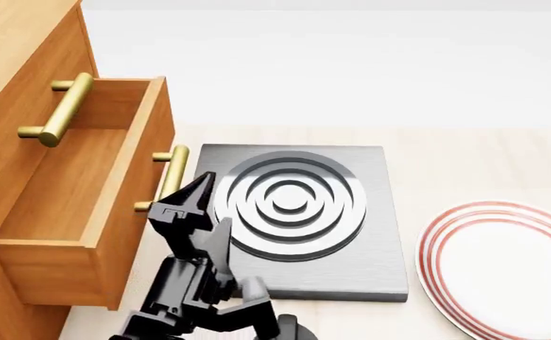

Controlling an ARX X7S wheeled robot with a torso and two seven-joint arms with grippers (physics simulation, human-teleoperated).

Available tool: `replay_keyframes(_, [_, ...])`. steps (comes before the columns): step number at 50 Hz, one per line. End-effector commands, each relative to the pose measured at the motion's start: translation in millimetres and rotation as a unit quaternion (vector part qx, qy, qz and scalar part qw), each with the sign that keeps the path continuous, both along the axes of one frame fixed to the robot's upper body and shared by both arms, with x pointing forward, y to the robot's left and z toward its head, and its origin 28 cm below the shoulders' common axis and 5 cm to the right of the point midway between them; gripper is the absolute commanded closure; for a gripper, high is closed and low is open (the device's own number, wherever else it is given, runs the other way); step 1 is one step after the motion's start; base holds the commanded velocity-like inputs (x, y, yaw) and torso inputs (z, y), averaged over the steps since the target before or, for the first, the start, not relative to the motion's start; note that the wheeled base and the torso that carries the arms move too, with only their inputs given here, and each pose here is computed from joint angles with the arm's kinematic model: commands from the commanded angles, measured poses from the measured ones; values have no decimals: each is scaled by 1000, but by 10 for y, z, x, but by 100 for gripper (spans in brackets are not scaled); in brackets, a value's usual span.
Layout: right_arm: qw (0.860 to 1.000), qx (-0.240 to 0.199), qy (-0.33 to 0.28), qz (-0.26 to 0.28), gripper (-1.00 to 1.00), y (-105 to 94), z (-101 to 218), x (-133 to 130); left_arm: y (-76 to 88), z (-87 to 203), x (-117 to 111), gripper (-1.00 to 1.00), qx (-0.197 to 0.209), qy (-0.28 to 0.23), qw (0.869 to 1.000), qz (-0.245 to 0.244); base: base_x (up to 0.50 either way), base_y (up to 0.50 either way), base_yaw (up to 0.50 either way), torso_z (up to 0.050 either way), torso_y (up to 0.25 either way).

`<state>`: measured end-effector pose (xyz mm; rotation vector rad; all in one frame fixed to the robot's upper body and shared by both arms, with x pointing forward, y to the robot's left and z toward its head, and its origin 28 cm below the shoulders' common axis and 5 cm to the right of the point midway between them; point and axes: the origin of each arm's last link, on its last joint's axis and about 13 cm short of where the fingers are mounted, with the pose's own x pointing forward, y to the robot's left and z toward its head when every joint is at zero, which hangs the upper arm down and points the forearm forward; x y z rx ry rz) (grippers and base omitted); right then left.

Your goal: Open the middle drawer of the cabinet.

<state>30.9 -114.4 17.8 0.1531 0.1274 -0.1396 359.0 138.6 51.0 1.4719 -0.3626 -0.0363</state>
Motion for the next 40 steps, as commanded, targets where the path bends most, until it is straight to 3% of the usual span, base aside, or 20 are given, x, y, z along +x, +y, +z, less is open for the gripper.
replay_keyframes(1, [1000,-2,-1,1,-100,4,-8,1,-167,182,75,-100,-93,-7,995,-44,0,0,0,0,0])
replay_keyframes(2, [1000,-1,0,0,-100,0,-8,0,-201,227,94,-100,-148,18,988,-48,0,0,0,0,0])
replay_keyframes(4, [1000,-3,-1,0,-100,1,-1,-5,-172,326,28,-100,-186,40,980,-57,0,0,0,0,0])
replay_keyframes(6, [1000,-3,-1,-1,-100,-2,-1,-4,-124,479,-104,-100,-252,83,961,-77,0,0,0,0,0])
replay_keyframes(14, [1000,-4,-2,-2,-100,-5,2,-10,74,880,-506,-100,-363,139,914,-114,0,0,0,0,0])
replay_keyframes(16, [1000,-5,-2,-4,-100,-8,4,-9,125,954,-526,-100,-371,139,912,-108,0,0,0,0,0])
replay_keyframes(17, [1000,-6,-2,-3,-100,-5,-6,-7,188,1015,-525,-100,-401,178,892,-106,0,0,0,0,0])
replay_keyframes(19, [1000,-5,-2,-2,-100,-2,3,-5,248,1038,-520,-100,-408,215,881,-101,0,0,0,0,0])
replay_keyframes(21, [1000,-6,-2,-1,-100,3,-3,-2,296,1114,-511,-100,-431,255,861,-87,0,0,0,0,0])
replay_keyframes(23, [1000,-5,-2,-1,-100,0,0,-3,327,1176,-517,-100,-443,278,848,-84,0,0,0,0,0])
replay_keyframes(26, [1000,-6,-1,-1,-100,2,-10,-6,374,1280,-530,-100,-452,292,840,-74,0,0,0,0,0])
replay_keyframes(27, [1000,-5,-1,-1,-100,2,-13,-4,397,1350,-547,-100,-462,304,830,-77,0,0,0,0,0])
replay_keyframes(29, [1000,-6,-2,-1,-100,1,-1,-3,422,1432,-571,-100,-461,317,825,-75,0,0,0,0,0])
replay_keyframes(35, [1000,-4,-1,-1,-100,-1,-6,-2,452,1736,-610,-100,-465,305,830,-45,0,0,0,0,0])
replay_keyframes(37, [1000,-5,-2,-1,-100,0,-8,0,458,1783,-611,-100,-485,313,816,-31,0,0,0,0,0])
replay_keyframes(40, [1000,-5,-1,-1,-100,1,-8,2,457,1816,-620,-100,-496,323,806,-28,0,0,0,0,0])
